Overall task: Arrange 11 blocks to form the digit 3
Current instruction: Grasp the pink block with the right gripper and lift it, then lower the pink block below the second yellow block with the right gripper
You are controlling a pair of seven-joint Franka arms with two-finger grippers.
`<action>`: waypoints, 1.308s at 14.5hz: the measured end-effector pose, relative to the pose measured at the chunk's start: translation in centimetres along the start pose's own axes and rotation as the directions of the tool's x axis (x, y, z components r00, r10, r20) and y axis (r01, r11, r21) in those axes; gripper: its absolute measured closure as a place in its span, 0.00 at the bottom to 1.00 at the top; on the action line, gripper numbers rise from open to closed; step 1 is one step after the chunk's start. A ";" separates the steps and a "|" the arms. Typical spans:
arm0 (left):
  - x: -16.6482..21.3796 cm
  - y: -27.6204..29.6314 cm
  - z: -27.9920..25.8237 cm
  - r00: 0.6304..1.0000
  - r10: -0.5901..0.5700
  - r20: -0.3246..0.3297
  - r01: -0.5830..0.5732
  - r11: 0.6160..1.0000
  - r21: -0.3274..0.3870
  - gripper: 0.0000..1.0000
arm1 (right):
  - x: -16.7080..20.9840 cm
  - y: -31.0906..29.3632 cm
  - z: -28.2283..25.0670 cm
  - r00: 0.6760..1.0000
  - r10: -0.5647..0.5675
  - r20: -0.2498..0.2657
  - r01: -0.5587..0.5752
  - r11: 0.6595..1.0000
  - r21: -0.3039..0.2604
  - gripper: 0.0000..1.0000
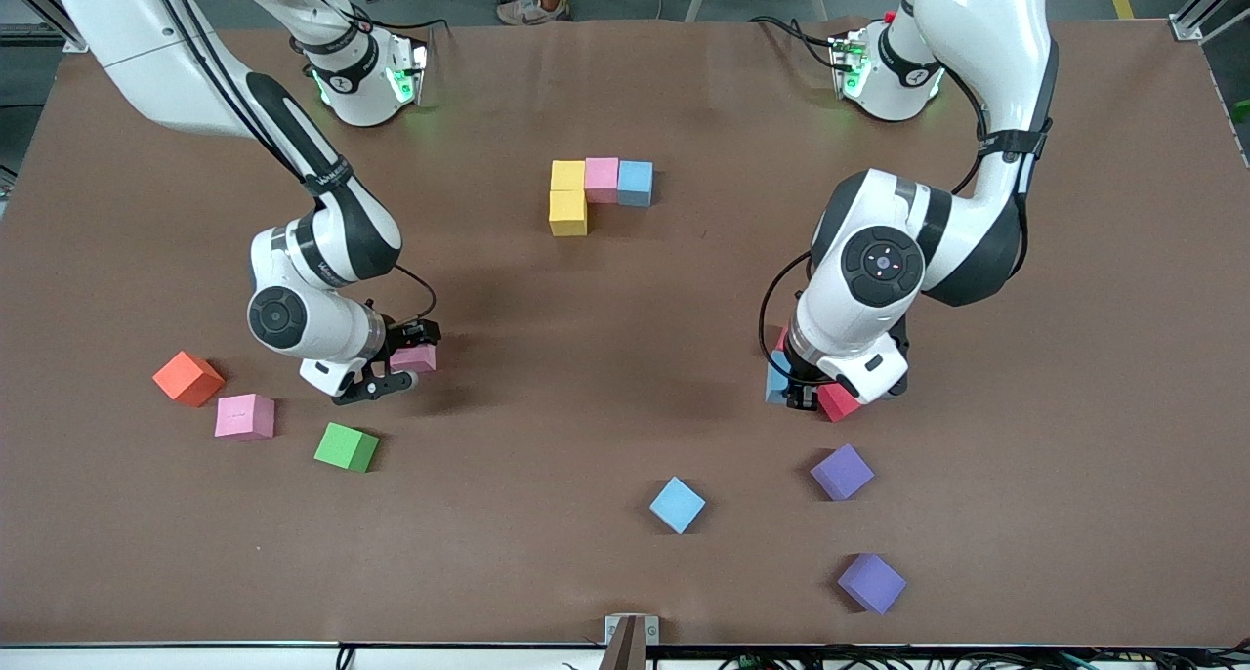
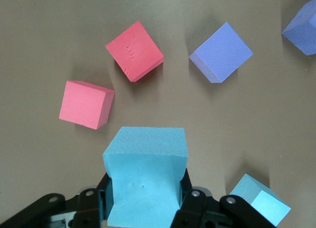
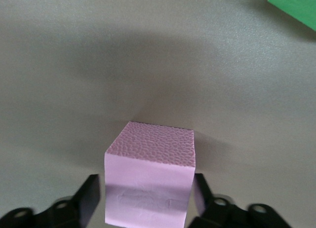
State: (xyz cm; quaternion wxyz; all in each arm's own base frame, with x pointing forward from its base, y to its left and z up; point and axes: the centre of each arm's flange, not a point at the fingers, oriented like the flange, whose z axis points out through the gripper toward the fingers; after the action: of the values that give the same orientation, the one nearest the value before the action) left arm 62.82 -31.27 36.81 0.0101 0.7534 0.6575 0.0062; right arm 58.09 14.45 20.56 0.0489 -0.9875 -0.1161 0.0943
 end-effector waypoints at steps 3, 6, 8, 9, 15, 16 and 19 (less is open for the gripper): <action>0.0 0.0 0.0 1.000 0.000 0.000 0.000 1.000 0.000 0.83 | 0.1 0.0 -0.4 1.000 0.000 -0.016 0.000 1.000 -0.001 0.44; 0.0 0.0 0.0 1.000 0.000 0.000 0.000 1.000 0.000 0.83 | 0.9 -0.8 -1.4 0.999 -0.008 -0.053 0.008 1.000 -0.001 0.44; 0.0 0.0 0.0 1.000 0.001 0.000 -0.001 1.000 0.000 0.83 | 1.8 -3.3 -2.8 0.996 -0.003 -0.086 0.003 1.000 -0.003 0.44; -0.1 0.0 0.0 1.000 0.001 0.001 -0.001 1.000 0.000 0.83 | 2.0 -5.2 -3.4 0.995 0.012 -0.098 -0.013 1.000 -0.003 0.44; 0.0 0.0 0.0 1.000 0.000 0.001 0.000 1.000 0.000 0.83 | 0.6 -17.9 -3.5 0.985 0.149 -0.091 -0.146 0.988 0.048 0.48; 0.0 0.0 0.0 1.000 0.000 0.001 0.000 1.000 0.000 0.83 | -0.1 -19.9 -3.1 0.985 0.155 -0.082 -0.151 0.987 0.047 0.51; 0.0 0.0 0.0 1.000 0.000 0.001 0.000 1.000 0.000 0.83 | -2.1 -24.7 -1.8 0.985 0.166 -0.055 -0.164 0.986 0.034 0.51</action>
State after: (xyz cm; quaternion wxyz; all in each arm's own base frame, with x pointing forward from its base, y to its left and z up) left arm 62.82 -31.29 36.83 0.0104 0.7534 0.6574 0.0061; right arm 50.99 37.75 25.60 0.0589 -0.9953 -0.0309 0.0711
